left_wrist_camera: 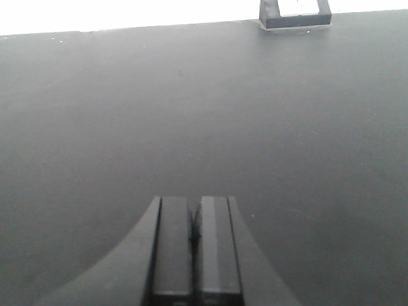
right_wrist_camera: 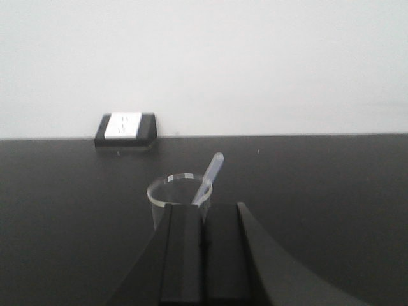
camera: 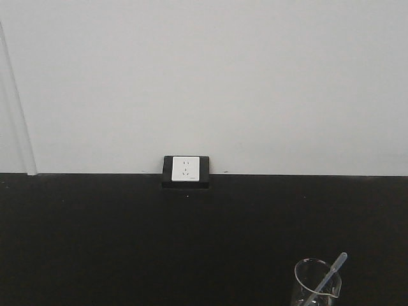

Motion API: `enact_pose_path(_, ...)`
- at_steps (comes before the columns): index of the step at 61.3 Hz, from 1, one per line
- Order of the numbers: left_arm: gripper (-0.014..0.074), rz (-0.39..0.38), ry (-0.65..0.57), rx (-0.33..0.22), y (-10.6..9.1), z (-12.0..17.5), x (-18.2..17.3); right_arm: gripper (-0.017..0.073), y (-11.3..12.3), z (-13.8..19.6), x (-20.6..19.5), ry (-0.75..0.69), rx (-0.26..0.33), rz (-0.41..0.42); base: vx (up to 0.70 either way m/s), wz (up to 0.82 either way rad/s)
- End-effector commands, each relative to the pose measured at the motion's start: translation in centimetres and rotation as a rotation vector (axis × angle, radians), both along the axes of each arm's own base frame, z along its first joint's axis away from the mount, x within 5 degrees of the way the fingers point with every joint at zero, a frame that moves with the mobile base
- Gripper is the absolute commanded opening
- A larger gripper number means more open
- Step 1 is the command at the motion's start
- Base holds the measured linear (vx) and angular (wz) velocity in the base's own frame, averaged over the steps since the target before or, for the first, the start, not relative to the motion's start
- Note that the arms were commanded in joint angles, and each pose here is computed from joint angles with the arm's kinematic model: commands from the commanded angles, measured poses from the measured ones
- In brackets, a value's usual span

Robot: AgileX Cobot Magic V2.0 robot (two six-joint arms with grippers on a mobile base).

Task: Grab transparent chemical and place on left bench
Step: 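Close the right gripper on the transparent dropper standing in the glass beaker, then lift the dropper up out of the beaker with the right gripper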

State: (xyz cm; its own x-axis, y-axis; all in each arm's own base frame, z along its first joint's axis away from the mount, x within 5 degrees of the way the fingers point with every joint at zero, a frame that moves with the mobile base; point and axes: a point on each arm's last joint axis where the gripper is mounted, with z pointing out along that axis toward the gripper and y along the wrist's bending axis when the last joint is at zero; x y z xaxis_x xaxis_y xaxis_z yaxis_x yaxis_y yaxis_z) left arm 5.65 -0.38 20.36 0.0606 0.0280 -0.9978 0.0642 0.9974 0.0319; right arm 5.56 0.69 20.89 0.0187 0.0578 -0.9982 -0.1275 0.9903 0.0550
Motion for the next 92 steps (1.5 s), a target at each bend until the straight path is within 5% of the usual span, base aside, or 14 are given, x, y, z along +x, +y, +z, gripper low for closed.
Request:
enact_pose_path(1,-0.0003,-0.001,-0.081,-0.014,0.0,0.3,-0.1,-0.0008,0.0,4.5,0.0,-0.160,0.014,0.001,0.00,0.00)
enact_pose_path(18,-0.0003,-0.001,-0.081,-0.014,0.0,0.3,-0.1,-0.0008,0.7,11.4,4.8,-0.128,-0.045,0.001,0.00,0.00)
enact_pose_path(39,-0.0003,-0.001,-0.081,-0.014,0.0,0.3,-0.1,0.0057,1.3,10.7,9.8,0.028,-0.064,0.008,0.00,0.00)
enact_pose_path(49,-0.0003,-0.001,-0.081,-0.014,0.0,0.3,-0.1,0.0227,1.5,10.0,10.7,0.064,-0.072,0.010,0.00,0.00)
enact_pose_path(63,-0.0003,-0.001,-0.081,-0.014,0.0,0.3,-0.1,0.0648,1.6,9.8,11.8,0.031,-0.074,0.014,0.00,0.00)
enact_pose_path(68,-0.0003,-0.001,-0.081,-0.014,0.0,0.3,-0.1,0.0732,1.7,9.8,12.1,0.016,-0.071,0.015,0.00,0.00)
enact_pose_path(76,-0.0003,-0.001,-0.081,-0.014,0.0,0.3,-0.1,0.0727,1.7,10.3,12.2,-0.033,-0.007,0.013,0.00,0.00)
enact_pose_path(92,-0.0003,-0.001,-0.081,-0.014,0.0,0.3,-0.1,0.0671,0.1,10.7,14.8,-0.263,0.323,-0.153,0.00,0.00)
